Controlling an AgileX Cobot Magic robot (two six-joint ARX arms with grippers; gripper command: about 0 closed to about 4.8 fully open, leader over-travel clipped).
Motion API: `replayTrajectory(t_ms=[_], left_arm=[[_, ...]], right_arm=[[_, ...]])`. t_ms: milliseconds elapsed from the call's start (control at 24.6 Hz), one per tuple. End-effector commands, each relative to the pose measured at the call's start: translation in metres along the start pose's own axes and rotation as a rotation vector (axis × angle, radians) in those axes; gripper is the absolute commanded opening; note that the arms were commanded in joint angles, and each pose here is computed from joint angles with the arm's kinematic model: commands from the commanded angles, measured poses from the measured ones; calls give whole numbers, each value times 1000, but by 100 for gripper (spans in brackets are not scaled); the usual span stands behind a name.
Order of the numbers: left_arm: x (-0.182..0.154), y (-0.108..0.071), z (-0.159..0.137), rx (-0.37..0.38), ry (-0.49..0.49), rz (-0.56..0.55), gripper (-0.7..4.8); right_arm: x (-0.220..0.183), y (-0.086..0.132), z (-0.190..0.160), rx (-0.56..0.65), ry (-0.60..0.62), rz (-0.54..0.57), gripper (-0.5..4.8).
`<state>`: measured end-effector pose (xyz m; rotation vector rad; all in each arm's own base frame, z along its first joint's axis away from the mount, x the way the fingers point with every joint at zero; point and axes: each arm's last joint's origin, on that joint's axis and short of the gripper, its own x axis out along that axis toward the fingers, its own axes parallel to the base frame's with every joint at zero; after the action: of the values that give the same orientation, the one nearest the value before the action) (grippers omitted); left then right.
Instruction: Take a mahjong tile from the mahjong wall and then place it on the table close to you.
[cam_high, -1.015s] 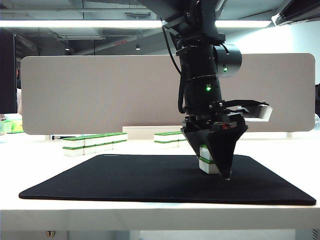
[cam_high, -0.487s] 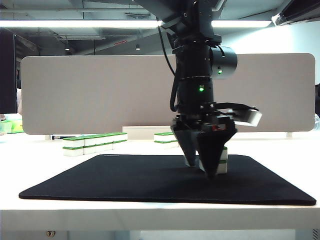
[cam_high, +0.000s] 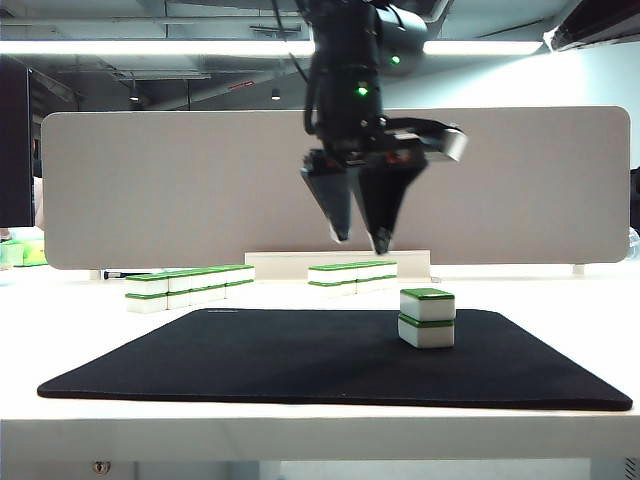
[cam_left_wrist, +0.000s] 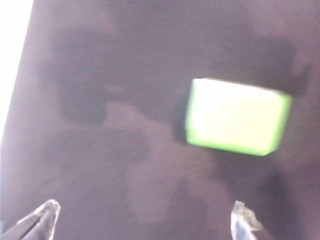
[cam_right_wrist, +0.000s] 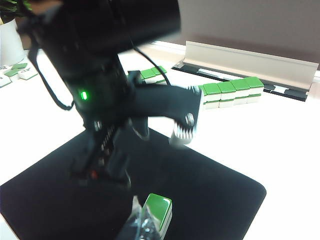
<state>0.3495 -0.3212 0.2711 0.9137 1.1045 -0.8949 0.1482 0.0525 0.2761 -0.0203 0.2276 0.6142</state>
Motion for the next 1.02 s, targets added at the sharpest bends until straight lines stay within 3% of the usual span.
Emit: replayTrajectory(t_ms=[41, 203, 447, 569, 812, 1015], left_arm=[[-18, 20, -12, -66, -34, 35, 479], [-52, 71, -49, -224, -111, 121, 479], [-89, 123, -97, -376, -205, 251, 479], [-99, 137, -116, -458, -222, 280, 479], [-107, 162, -149, -551, -217, 319, 479], [-91, 181, -178, -644, -166, 304, 479]], right_arm=[[0, 0, 2, -8, -15, -1, -1], [0, 0, 2, -8, -14, -2, -1], [0, 0, 1, -4, -3, -1, -1], [0, 0, 1, -4, -2, -1, -1], [0, 0, 1, -4, -1, -1, -1], [0, 0, 0, 0, 9, -1, -1]])
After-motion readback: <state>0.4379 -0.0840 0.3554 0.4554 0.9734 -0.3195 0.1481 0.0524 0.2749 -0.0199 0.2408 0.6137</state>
